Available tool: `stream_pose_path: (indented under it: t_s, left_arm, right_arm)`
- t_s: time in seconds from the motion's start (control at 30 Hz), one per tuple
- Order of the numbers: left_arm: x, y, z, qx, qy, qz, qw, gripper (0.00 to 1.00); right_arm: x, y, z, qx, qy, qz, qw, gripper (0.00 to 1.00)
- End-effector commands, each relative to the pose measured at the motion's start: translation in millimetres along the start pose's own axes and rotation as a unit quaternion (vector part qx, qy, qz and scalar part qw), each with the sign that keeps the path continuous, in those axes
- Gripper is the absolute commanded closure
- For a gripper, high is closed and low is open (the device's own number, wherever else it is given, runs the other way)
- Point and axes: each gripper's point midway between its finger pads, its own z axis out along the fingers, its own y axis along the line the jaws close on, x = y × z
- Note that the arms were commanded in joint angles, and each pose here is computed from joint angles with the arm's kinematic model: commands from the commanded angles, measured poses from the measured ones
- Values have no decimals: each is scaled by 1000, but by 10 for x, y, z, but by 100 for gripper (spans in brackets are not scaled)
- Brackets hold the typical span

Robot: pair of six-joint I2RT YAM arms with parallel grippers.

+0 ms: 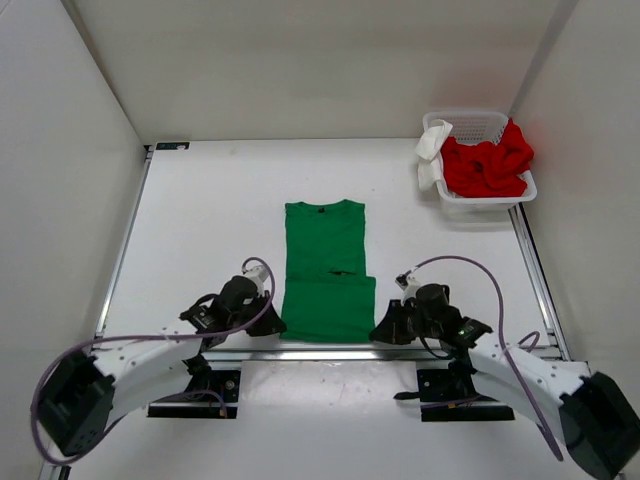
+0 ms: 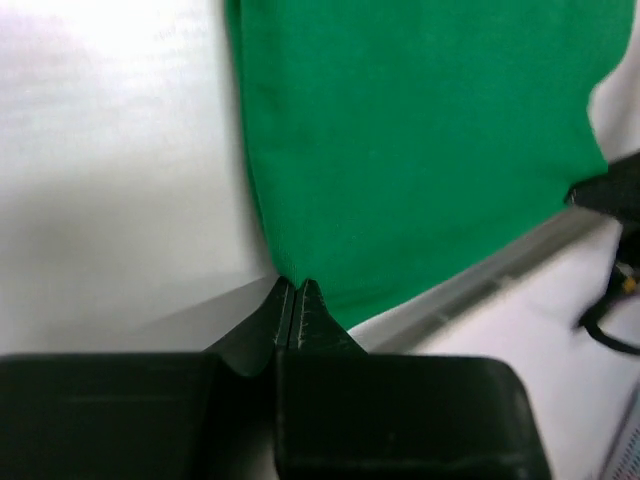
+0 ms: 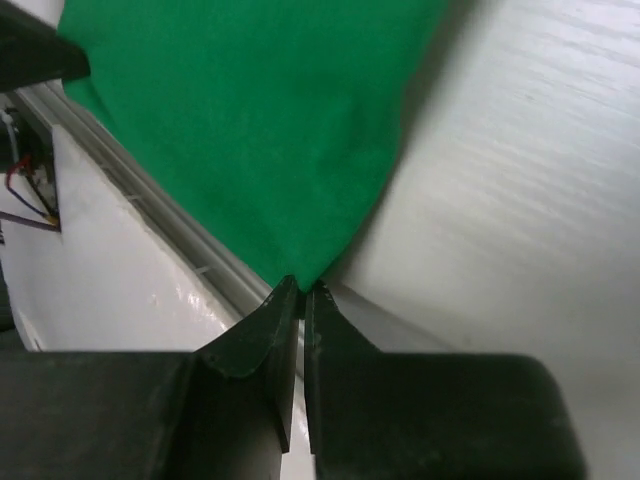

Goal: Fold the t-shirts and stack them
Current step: Grab one side of the 2/3 rectangular tshirt with both arms, then fold the long partially folded tshirt into a neat square

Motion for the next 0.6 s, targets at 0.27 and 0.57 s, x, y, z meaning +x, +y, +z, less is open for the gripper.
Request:
stream_pose_path:
  t_s: [0.27, 0.57]
  left_arm:
    - [-1343, -409, -428, 27, -58, -26, 998, 100]
    - [-2860, -80, 447, -45, -77, -72, 993, 100]
  right_arm:
    - [-1721, 242, -387, 31, -99, -21, 994, 100]
    - [-3232, -193, 231, 27, -80, 9, 996, 100]
